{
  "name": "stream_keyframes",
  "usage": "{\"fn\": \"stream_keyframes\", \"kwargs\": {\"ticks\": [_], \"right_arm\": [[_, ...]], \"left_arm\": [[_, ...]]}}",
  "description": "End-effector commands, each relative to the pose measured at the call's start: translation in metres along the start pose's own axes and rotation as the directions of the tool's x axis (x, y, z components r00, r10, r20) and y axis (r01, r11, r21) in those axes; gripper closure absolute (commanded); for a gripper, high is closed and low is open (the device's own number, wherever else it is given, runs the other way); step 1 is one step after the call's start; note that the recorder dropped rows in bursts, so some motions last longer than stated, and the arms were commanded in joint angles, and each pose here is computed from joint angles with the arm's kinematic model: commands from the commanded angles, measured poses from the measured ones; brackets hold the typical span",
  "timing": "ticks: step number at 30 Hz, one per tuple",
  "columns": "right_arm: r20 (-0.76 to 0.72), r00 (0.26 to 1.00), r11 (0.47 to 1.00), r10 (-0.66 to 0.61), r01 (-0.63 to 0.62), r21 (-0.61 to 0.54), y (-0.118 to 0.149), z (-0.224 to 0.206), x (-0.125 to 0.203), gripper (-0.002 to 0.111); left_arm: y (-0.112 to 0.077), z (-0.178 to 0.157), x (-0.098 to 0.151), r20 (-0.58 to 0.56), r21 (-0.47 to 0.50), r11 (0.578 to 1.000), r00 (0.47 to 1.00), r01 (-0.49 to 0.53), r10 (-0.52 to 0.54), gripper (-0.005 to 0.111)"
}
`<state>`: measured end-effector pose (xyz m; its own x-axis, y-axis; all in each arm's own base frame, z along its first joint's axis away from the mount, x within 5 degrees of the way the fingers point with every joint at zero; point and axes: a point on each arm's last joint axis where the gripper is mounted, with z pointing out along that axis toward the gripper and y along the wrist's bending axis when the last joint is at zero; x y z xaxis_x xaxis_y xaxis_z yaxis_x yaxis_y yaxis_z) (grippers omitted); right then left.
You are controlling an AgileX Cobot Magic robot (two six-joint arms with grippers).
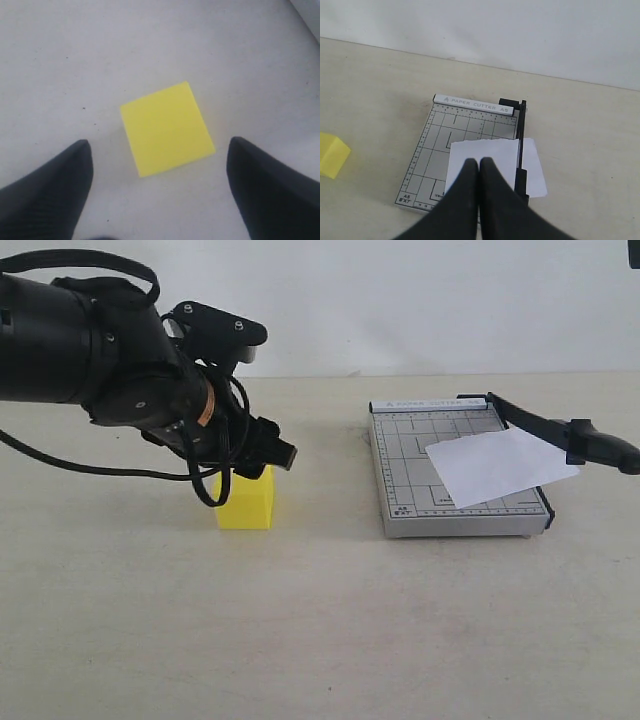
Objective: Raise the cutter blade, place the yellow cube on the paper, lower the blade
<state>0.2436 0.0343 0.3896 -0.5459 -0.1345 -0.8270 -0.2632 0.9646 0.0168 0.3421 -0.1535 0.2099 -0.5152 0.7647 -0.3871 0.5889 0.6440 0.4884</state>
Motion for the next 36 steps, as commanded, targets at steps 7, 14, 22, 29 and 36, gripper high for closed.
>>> {"fn": "stream_keyframes", "kwargs": {"ticks": [7, 14, 22, 29, 36], "right_arm": [[0.012, 1.0, 0.999, -0.027, 0.027, -0.02, 0.003, -0.009, 0.0, 0.109], [0.025, 0.999, 0.999, -0.044, 0.044, -0.018, 0.004, -0.014, -0.001, 0.109], [0.024, 0.998, 0.998, -0.059, 0.06, -0.018, 0.004, -0.014, -0.001, 0.109], [0.028, 0.997, 0.997, -0.069, 0.069, -0.016, 0.004, -0.014, -0.001, 0.109], [0.024, 0.997, 0.997, -0.076, 0.076, -0.017, 0.004, -0.014, -0.001, 0.109]], "left_arm": [[-0.005, -0.002, -0.006, 0.049, 0.062, 0.998, 0.999, -0.003, 0.0, 0.022], [-0.016, 0.027, -0.007, 0.016, 0.095, 0.995, 1.0, -0.005, 0.003, 0.022], [-0.009, 0.034, -0.005, -0.073, 0.035, 0.996, 0.994, -0.082, 0.085, 0.022], [-0.014, 0.043, -0.003, -0.09, 0.045, 0.997, 0.994, -0.065, 0.069, 0.022], [-0.021, 0.055, 0.001, -0.112, 0.062, 0.996, 0.992, -0.058, 0.065, 0.019]]}}
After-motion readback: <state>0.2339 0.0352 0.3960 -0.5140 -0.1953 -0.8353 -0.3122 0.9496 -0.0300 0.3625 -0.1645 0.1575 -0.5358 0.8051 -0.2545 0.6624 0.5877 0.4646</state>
